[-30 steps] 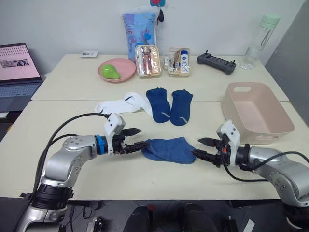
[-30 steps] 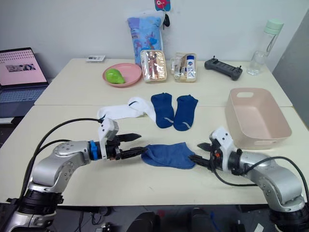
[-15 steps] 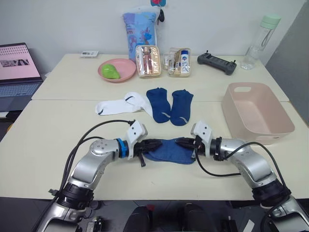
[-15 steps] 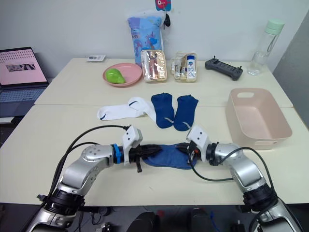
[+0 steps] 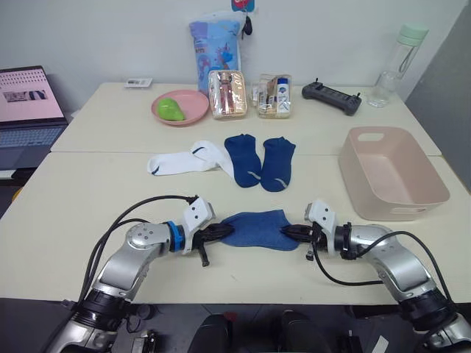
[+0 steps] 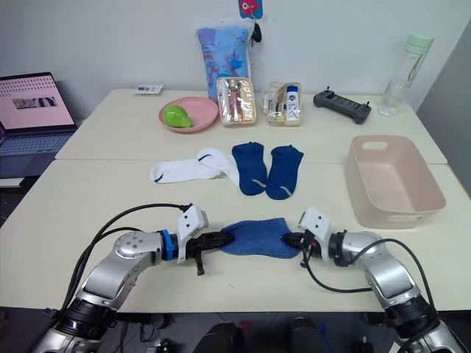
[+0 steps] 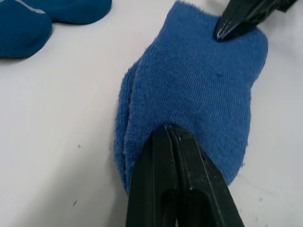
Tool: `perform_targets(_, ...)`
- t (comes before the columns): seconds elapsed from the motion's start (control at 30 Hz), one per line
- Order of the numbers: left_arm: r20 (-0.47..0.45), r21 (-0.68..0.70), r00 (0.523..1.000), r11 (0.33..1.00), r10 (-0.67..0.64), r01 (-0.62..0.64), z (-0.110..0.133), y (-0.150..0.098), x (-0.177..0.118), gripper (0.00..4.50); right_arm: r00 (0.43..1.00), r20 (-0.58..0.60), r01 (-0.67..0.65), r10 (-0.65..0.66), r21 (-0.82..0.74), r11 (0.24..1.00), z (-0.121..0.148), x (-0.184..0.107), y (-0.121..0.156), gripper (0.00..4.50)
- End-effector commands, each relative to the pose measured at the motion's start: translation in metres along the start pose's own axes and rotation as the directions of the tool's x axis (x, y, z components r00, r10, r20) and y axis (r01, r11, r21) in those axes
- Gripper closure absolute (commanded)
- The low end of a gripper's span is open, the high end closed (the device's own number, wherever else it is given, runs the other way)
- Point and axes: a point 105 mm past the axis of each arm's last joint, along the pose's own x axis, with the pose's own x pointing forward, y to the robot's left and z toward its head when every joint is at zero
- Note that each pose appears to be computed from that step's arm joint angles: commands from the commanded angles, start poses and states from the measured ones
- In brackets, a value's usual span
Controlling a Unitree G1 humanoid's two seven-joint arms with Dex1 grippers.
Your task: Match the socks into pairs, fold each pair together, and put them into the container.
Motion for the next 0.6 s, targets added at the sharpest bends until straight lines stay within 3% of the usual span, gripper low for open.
perform_targets(0.03,0.078,0.05,0.997,0.999,0.008,-0.012,0.026,0.0,-0.009,4.5,0.994,0.103,0.019,-0.025,0.058,0.998,0.031,-0.021,-0.002,3.86)
perform_targets(0.1,0.087,0.062,0.996,0.998,0.01,-0.016,0.03,0.0,-0.012,4.5,0.994,0.105,0.033,-0.042,0.085,0.996,0.034,-0.027,-0.004,3.22)
perform_targets(0.17,0.128,0.044,0.992,0.999,0.008,-0.014,0.04,-0.003,-0.017,4.12,0.994,0.058,0.088,-0.093,0.088,0.992,0.029,-0.033,-0.009,2.51)
perform_targets(0.3,0.131,0.072,0.99,0.996,0.05,-0.06,0.048,-0.007,-0.027,2.9,0.98,-0.07,0.192,-0.188,0.06,0.98,0.004,-0.031,-0.02,1.0)
perform_targets(0.43,0.134,0.067,0.989,0.995,0.065,-0.075,0.049,-0.009,-0.025,1.62,0.985,-0.08,0.159,-0.153,0.075,0.984,0.0,-0.018,-0.014,0.98)
perform_targets(0.5,0.15,0.054,0.985,0.995,0.081,-0.09,0.051,-0.009,-0.023,1.62,0.992,-0.088,0.096,-0.088,0.094,0.991,-0.002,-0.007,0.0,0.98)
perform_targets(0.6,0.146,0.045,0.985,0.994,0.091,-0.099,0.047,-0.009,-0.024,1.58,0.995,-0.097,0.015,-0.005,0.106,0.994,-0.006,-0.003,0.017,1.9)
